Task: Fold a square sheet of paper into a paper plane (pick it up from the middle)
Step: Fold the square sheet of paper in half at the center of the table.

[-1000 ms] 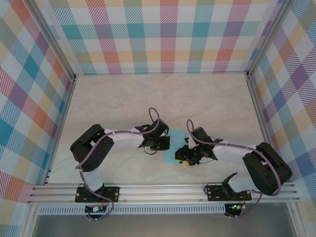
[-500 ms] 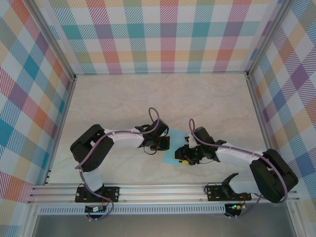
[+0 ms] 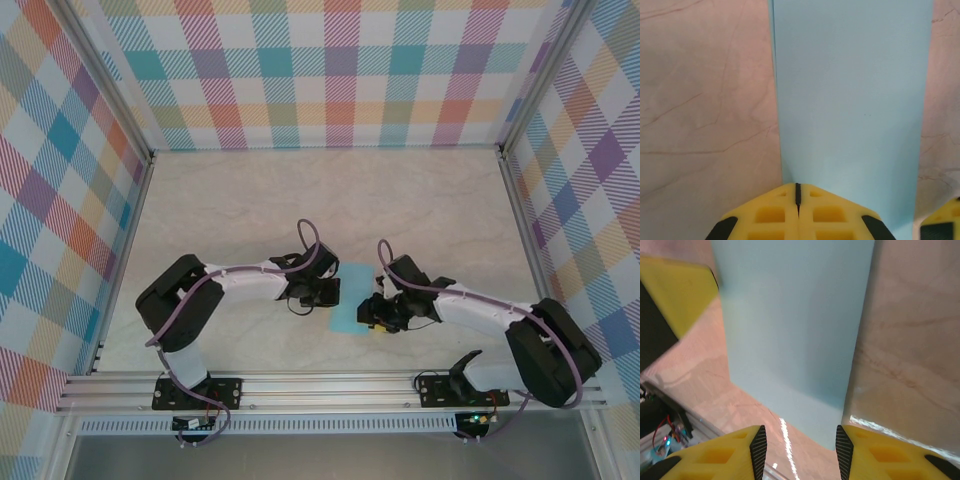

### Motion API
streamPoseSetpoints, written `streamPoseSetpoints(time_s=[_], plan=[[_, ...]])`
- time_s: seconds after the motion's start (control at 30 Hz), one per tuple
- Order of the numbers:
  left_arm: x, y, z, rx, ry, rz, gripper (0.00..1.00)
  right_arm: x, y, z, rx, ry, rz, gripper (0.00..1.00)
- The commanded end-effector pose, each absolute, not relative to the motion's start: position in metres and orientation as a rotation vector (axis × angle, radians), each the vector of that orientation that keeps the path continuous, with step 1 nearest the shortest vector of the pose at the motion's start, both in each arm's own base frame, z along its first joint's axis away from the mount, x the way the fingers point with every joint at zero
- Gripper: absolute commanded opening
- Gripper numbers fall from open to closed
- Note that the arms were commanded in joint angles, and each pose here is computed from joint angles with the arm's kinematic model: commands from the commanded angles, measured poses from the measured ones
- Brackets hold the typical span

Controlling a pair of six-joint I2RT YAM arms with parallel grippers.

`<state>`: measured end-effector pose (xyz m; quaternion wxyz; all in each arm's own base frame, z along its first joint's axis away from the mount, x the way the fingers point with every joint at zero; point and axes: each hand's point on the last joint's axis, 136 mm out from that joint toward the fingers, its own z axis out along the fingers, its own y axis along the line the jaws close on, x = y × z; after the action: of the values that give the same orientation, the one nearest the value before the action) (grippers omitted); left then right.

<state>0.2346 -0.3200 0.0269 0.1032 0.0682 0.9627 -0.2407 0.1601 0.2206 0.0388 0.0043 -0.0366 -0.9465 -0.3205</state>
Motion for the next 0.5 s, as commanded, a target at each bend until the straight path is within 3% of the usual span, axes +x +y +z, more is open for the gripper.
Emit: streamPoseSetpoints(time_s=[0.0, 0.2, 0.47], plan=[[0.233, -0.317, 0.055, 0.189, 2.783, -0.728, 0.09, 0.181, 0.196, 0.049, -0.141, -3.152, -0.772, 0.44], [0.238, -0.301, 0.085, 0.122, 2.675, -0.721, 0.25, 0.203, 0.185, 0.055, -0.188, -3.234, -0.554, 0.6], [0.24, -0.267, 0.083, -0.007, 2.647, -0.665, 0.35, 0.22, 0.2, 0.044, -0.139, -3.21, -0.483, 0.62]])
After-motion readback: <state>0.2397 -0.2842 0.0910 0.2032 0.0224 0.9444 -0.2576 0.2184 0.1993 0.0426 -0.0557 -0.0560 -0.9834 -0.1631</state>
